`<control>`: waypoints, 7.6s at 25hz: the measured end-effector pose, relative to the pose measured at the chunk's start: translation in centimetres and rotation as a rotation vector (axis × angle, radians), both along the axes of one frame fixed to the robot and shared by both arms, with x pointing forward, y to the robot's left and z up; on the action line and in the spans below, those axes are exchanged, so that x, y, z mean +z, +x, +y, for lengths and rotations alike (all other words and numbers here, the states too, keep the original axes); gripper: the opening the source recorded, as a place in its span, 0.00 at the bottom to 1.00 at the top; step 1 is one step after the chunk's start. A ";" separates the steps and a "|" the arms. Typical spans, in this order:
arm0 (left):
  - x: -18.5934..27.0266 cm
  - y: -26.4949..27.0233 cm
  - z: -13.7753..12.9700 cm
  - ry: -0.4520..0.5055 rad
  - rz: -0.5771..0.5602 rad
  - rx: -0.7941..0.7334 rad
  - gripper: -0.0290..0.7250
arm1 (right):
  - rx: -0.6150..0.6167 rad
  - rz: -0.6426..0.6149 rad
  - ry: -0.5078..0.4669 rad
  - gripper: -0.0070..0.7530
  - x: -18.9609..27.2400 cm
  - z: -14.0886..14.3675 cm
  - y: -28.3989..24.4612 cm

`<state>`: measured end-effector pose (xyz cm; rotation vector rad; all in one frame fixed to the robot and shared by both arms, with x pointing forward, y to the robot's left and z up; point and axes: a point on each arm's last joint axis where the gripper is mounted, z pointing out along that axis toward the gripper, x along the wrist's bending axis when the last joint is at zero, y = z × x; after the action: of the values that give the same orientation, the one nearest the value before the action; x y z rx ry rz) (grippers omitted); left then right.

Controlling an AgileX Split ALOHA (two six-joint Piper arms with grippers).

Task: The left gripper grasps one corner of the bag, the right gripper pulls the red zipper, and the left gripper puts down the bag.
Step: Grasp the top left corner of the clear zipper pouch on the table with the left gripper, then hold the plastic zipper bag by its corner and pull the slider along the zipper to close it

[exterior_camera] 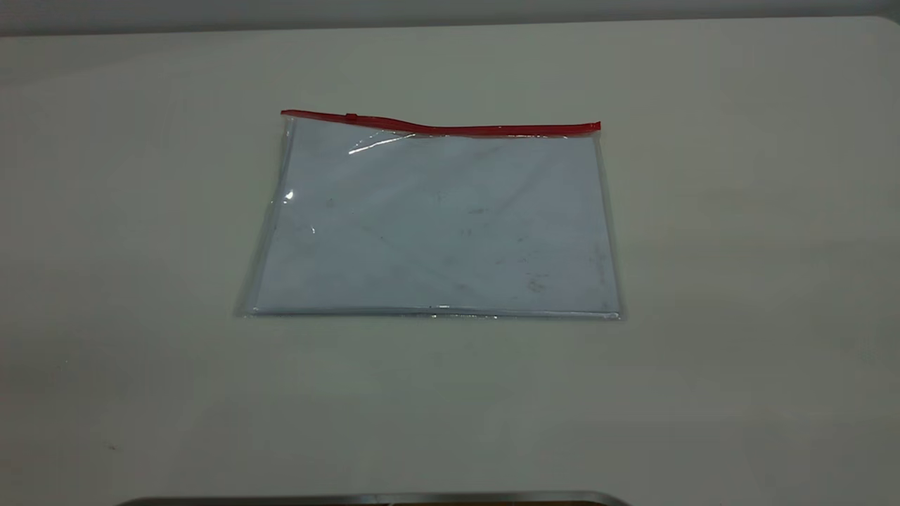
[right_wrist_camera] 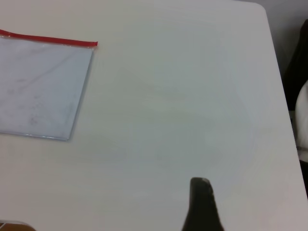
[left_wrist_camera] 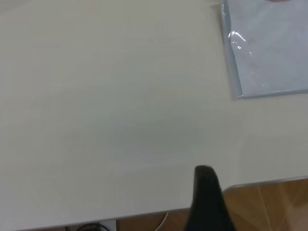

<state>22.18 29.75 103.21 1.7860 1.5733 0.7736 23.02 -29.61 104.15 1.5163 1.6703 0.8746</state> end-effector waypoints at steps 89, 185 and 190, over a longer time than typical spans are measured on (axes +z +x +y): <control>-16.1 45.8 -4.3 -0.187 0.574 -0.254 0.82 | -0.018 0.450 0.125 0.77 -0.8 0.5 26.2; -19.7 46.7 -21.9 -0.079 -0.126 -1.641 0.11 | 0.892 0.364 0.174 0.77 -18.9 13.7 40.2; -19.7 46.7 -21.9 -0.080 -0.126 -1.641 0.11 | 0.874 0.350 0.194 0.66 -18.8 13.8 40.4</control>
<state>68.85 7.85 83.51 2.1144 -0.2354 -0.0323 63.40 -15.83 85.40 1.0572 2.6487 1.2810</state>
